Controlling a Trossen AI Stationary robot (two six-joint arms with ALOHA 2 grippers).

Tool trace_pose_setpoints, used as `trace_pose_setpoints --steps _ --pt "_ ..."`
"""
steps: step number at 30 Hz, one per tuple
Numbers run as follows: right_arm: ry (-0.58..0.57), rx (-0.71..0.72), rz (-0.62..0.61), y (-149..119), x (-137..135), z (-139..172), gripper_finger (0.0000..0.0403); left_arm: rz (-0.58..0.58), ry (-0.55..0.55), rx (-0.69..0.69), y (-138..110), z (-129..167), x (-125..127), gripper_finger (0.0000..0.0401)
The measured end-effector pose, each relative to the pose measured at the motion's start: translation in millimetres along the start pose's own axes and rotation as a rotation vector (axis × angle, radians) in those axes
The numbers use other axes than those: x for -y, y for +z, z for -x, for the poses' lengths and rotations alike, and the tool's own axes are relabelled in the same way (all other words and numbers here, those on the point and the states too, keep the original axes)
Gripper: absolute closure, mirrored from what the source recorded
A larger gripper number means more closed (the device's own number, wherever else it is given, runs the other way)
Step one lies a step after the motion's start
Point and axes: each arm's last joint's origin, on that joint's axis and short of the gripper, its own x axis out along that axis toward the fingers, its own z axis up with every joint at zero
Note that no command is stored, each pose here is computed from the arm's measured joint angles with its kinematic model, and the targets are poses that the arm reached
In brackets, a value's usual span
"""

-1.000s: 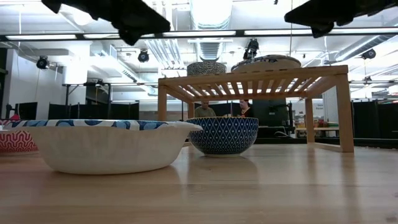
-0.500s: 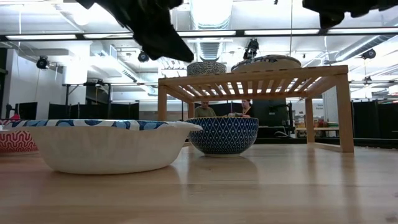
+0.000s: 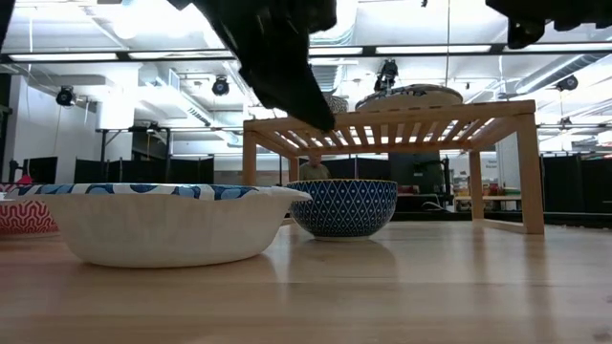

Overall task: Place and stack bowls onto a shelf
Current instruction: Stack the yellow pattern bowl on top of the red pattern bowl

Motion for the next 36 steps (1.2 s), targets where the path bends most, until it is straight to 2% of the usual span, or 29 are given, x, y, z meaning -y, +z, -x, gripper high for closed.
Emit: trace_pose_setpoints --steps 4,9,16,24,28,33,36 --pt "0.032 0.027 -0.010 0.6 1.2 4.0 0.0394 -0.027 0.091 -0.089 3.4 -15.1 -0.3 0.0257" --pt "0.031 0.032 -0.012 0.9 1.8 5.0 0.0394 -0.098 0.096 -0.131 4.5 -28.7 3.5 0.0210" --pt "0.032 0.029 -0.006 0.5 1.4 4.6 0.0394 -0.100 0.048 -0.158 0.3 -40.9 5.6 0.0208" --pt "0.032 0.029 -0.006 0.6 1.4 4.5 0.0394 -0.095 0.031 -0.179 -6.9 -57.2 8.3 0.0246" --pt "0.032 0.030 -0.006 0.7 1.4 4.5 0.0394 -0.095 0.027 -0.186 -8.1 -58.6 8.1 0.0292" --pt "0.032 0.030 -0.006 0.7 1.4 4.5 0.0394 -0.097 0.025 -0.185 -7.8 -58.6 8.1 0.0381" --pt "0.032 0.030 -0.005 0.7 1.4 4.5 0.0394 -0.098 0.022 -0.186 -7.2 -58.0 8.3 0.0391"
